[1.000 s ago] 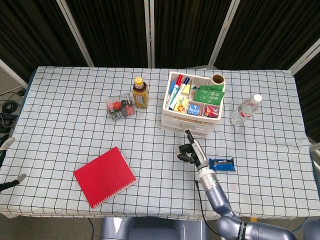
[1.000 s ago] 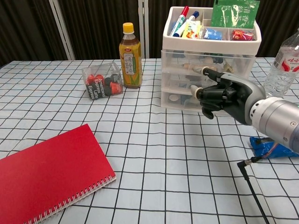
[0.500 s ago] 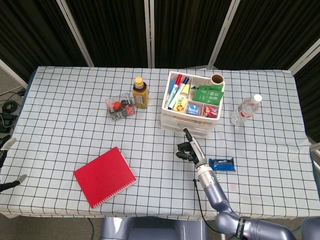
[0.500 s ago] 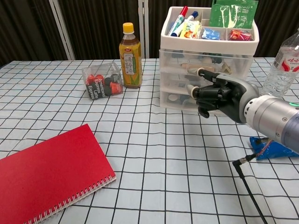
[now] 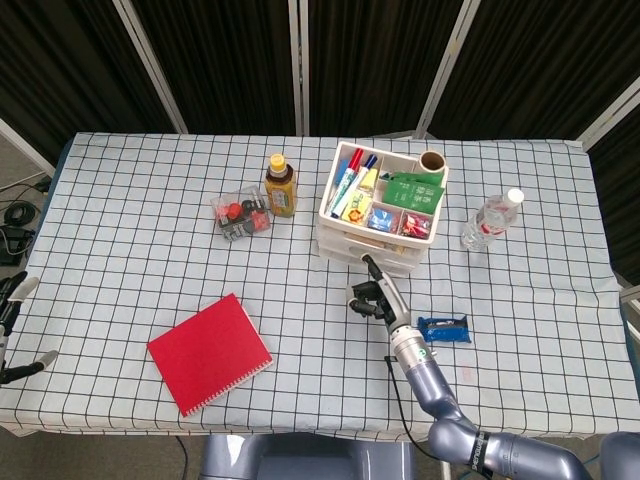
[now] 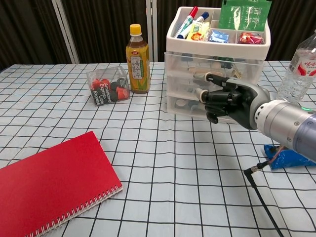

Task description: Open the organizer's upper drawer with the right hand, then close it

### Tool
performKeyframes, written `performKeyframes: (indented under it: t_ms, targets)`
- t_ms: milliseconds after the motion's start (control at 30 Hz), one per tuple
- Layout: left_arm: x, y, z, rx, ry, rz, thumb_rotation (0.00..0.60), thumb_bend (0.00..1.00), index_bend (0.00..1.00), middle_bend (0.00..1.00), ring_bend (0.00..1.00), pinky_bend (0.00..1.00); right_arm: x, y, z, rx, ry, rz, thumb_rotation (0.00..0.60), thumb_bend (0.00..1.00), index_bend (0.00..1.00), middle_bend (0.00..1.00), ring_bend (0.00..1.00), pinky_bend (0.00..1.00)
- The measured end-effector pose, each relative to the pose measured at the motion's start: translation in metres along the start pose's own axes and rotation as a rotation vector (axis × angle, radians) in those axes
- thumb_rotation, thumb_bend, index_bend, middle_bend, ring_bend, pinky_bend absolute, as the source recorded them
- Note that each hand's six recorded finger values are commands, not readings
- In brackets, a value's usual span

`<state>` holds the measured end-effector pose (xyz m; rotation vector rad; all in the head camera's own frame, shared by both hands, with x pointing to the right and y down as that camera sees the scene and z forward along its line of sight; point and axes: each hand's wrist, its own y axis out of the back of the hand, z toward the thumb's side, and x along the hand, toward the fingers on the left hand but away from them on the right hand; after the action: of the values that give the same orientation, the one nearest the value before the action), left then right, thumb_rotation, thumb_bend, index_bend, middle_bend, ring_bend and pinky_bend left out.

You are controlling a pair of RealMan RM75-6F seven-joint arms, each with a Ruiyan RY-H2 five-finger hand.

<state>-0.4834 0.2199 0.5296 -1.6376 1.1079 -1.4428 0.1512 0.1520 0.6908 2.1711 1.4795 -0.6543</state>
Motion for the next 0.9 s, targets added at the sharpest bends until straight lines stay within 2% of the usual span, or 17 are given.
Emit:
performKeyframes:
  t_ms: [500,767,900]
  targets:
    - [-0.001,0.0,0.001,0.003,-0.001,0.001,0.6,0.15,0.0,0.0,0.0,0.0,0.021,-0.013,0.0,0.007,0.016,0.058,0.6,0.49,0.19,0.92,0.93,0.8]
    - [-0.001,-0.001,0.002,0.008,-0.003,0.001,0.6,0.15,0.0,0.0,0.0,0.0,0.038,-0.006,-0.003,0.065,0.027,0.03,0.6,0.45,0.14,0.89,0.9,0.79]
    - [-0.002,-0.001,0.003,0.012,-0.005,0.003,0.6,0.15,0.0,0.0,0.0,0.0,0.052,-0.003,0.001,0.111,0.066,0.012,0.6,0.44,0.14,0.88,0.89,0.78]
